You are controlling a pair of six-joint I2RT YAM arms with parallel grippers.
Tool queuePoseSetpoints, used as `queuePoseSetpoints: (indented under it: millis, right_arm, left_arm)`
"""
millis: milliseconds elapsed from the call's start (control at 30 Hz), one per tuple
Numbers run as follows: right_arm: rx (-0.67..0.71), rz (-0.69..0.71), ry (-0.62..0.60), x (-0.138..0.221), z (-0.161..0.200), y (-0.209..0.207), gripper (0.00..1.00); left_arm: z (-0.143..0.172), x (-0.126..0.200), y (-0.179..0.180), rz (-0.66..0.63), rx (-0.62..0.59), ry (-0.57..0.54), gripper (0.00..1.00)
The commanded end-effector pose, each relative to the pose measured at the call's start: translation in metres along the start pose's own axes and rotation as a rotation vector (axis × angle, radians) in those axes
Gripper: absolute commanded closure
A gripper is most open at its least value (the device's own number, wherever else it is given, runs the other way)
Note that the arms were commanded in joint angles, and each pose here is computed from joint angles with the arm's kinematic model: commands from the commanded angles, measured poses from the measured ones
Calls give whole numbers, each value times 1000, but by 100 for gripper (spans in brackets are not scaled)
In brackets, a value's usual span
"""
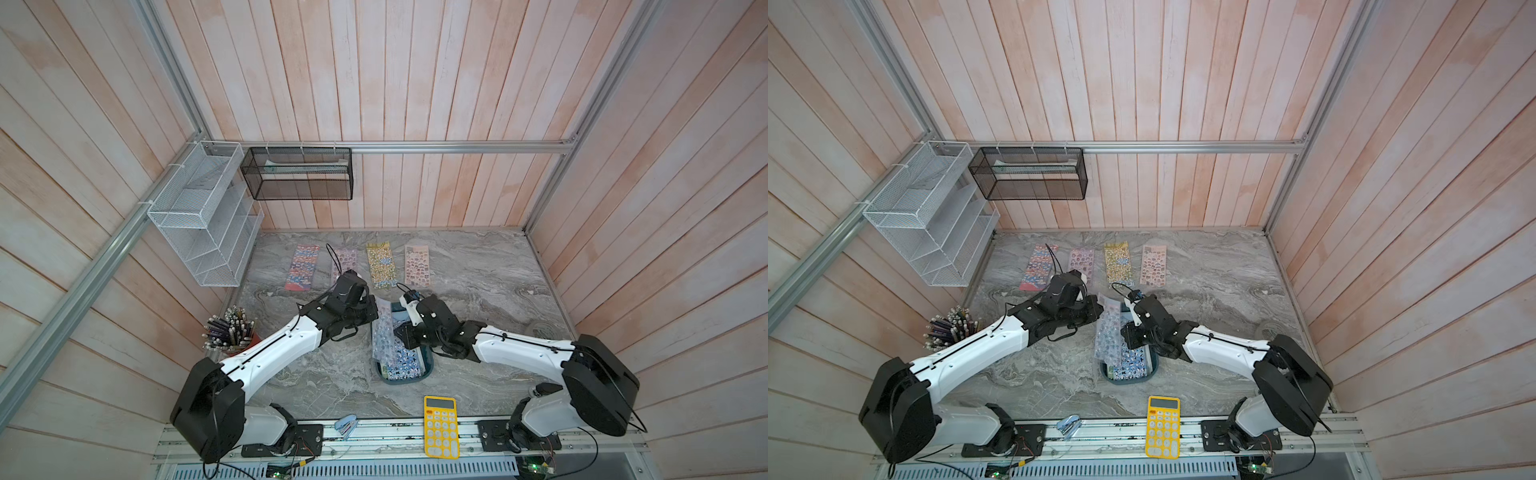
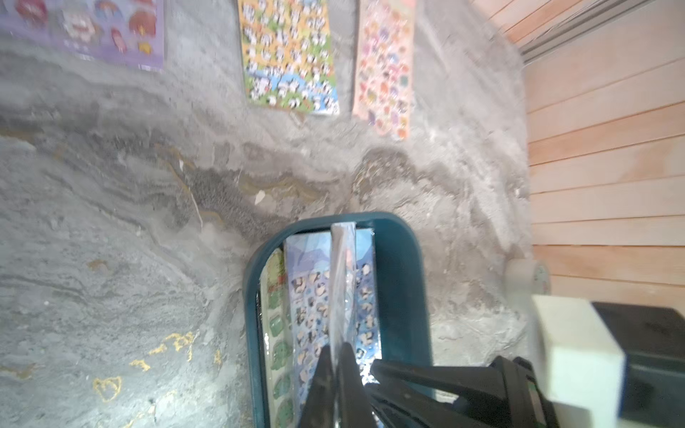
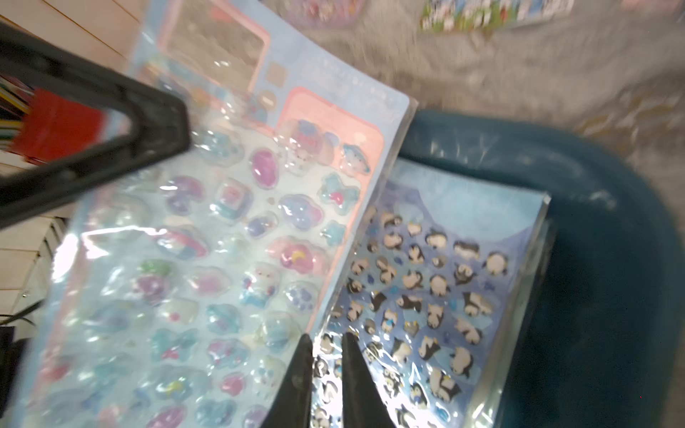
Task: Take the stickers out of the storage box
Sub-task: Pick up the sticker from the storage box.
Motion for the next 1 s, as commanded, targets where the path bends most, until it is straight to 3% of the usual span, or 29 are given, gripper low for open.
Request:
queuePoseSetpoints:
  millis: [0,300,467,733,967]
  right_arm:
    - [57,18,-84,28,-28,13,76]
    - [79,-74,-218,86,-76,30,71]
    - [60,-215,-209,106,-88,32,59]
    - [18,-416,-171,117,-88,41,56]
    - [-8,-524,-156,119,-82,49,60]
  left_arm:
    - [-30,23,-19,107,-33,-107,100]
    - [-81,61,-76,366,-199,-311,100]
    - [-102,79,-102,468,-268,-395,100]
    - [-104,78,-110,527,-268,-401,100]
    - [-106,79,-112,546,-257,-420,100]
Point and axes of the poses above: each gripper's point midway between its finger pads, its own x axis back along the fingers, its own y axis along the line the jaws close on, z = x × y, the point moved 2 cm from there along x, back along the fingers, and after that the axes turned 14 degrees about -x, right-handed, at the moved point
